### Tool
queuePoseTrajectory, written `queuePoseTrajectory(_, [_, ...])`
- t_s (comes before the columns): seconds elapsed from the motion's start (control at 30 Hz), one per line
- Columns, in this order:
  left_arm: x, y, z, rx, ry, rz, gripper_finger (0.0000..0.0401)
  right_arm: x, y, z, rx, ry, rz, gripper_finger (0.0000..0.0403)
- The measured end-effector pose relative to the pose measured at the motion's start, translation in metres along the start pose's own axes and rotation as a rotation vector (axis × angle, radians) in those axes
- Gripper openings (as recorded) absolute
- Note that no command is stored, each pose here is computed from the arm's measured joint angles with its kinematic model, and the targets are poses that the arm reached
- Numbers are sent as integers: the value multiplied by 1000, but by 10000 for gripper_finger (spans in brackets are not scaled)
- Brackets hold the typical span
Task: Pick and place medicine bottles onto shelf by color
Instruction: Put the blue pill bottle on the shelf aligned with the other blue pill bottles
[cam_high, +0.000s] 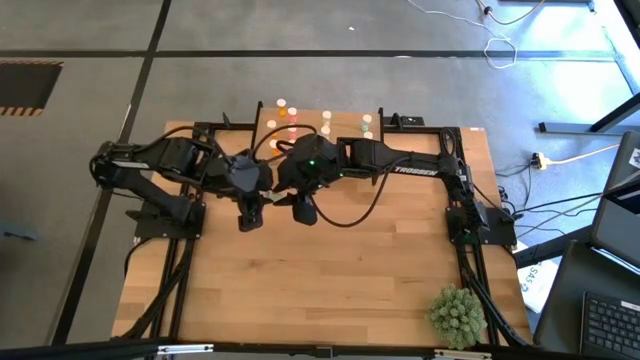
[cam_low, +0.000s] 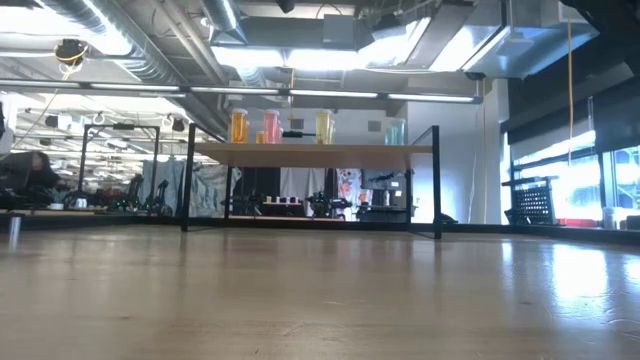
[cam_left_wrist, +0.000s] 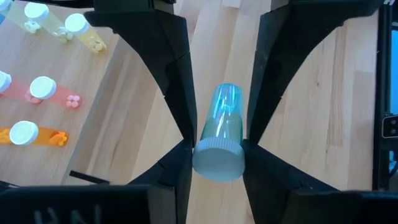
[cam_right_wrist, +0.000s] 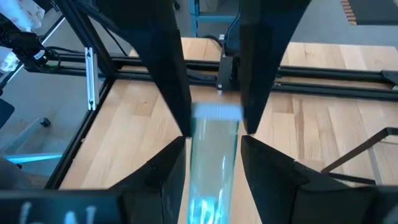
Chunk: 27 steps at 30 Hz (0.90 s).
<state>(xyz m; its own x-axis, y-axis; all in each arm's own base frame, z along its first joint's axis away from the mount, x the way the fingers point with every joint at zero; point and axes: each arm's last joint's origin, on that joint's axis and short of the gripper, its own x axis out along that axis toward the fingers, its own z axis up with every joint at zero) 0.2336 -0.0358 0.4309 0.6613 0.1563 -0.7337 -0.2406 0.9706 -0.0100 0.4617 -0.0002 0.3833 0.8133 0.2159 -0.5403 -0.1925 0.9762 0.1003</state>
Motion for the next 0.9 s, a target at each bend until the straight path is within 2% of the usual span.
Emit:
queuePoseTrajectory(0.23, [1,0,0,1,5,-1,112,0,0,0,-4,-3,0,155])
queuePoseTrajectory(0.57, [1,0,0,1,6,-3,112,0,0,0,-8,-3,1,117])
queuePoseTrajectory(0.9, [1,0,0,1,4,1,115,0,0,0,-8,-3,0,116])
